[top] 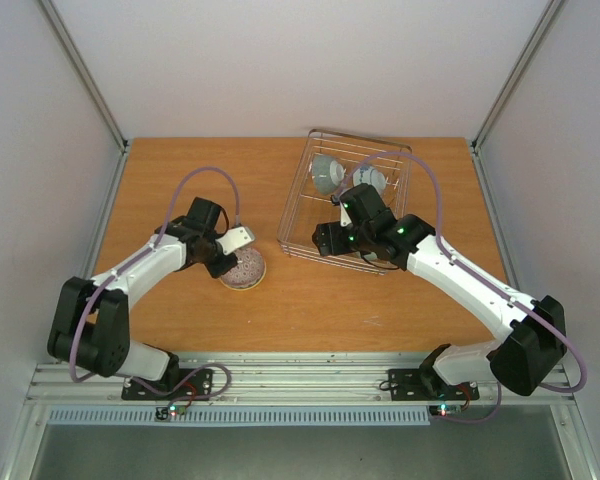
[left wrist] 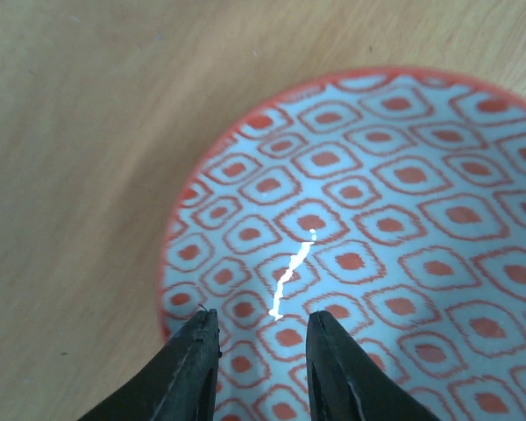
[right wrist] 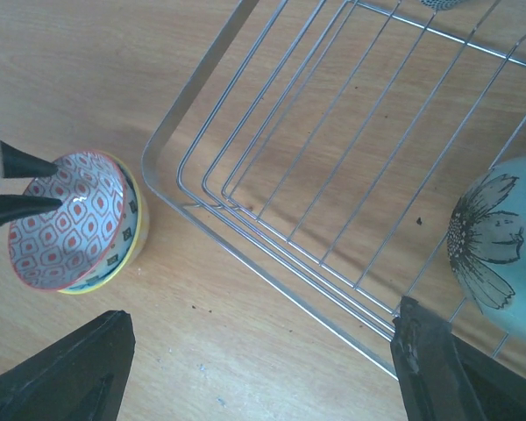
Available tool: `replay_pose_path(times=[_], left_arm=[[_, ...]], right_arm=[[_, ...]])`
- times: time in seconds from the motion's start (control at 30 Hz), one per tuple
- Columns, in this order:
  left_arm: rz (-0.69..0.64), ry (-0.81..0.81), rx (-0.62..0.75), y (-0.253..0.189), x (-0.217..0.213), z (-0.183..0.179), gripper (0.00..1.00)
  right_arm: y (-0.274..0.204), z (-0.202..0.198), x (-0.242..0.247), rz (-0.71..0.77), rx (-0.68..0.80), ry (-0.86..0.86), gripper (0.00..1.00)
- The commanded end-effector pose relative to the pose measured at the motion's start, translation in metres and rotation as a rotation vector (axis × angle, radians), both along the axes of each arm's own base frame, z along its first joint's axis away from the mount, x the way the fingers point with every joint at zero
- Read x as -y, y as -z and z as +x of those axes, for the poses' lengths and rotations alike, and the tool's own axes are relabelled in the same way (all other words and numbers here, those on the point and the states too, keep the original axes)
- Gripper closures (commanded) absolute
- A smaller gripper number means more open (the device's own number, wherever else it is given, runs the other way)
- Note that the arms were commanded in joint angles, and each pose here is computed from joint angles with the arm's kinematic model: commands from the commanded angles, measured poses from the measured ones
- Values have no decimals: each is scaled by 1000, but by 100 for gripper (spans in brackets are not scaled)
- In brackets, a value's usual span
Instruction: Load the bowls into the dish rack
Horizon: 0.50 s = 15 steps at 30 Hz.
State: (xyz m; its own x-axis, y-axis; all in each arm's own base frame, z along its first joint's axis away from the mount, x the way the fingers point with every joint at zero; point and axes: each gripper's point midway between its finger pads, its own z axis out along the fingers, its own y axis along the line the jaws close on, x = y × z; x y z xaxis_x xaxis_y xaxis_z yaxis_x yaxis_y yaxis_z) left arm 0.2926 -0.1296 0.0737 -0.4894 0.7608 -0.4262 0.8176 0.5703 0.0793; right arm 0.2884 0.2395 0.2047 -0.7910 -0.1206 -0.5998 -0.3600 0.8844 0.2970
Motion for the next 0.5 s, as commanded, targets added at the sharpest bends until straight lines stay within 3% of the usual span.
replay_pose_path(times=[0.0,0.47], left_arm=[[-36,-19,94,-28,2,15,71],[4,-56,132,-20,-7,26,70]], right_arm=[[4,1,-7,15,-14,-6,18],[11,-2,-11,12,-32,-18,18]])
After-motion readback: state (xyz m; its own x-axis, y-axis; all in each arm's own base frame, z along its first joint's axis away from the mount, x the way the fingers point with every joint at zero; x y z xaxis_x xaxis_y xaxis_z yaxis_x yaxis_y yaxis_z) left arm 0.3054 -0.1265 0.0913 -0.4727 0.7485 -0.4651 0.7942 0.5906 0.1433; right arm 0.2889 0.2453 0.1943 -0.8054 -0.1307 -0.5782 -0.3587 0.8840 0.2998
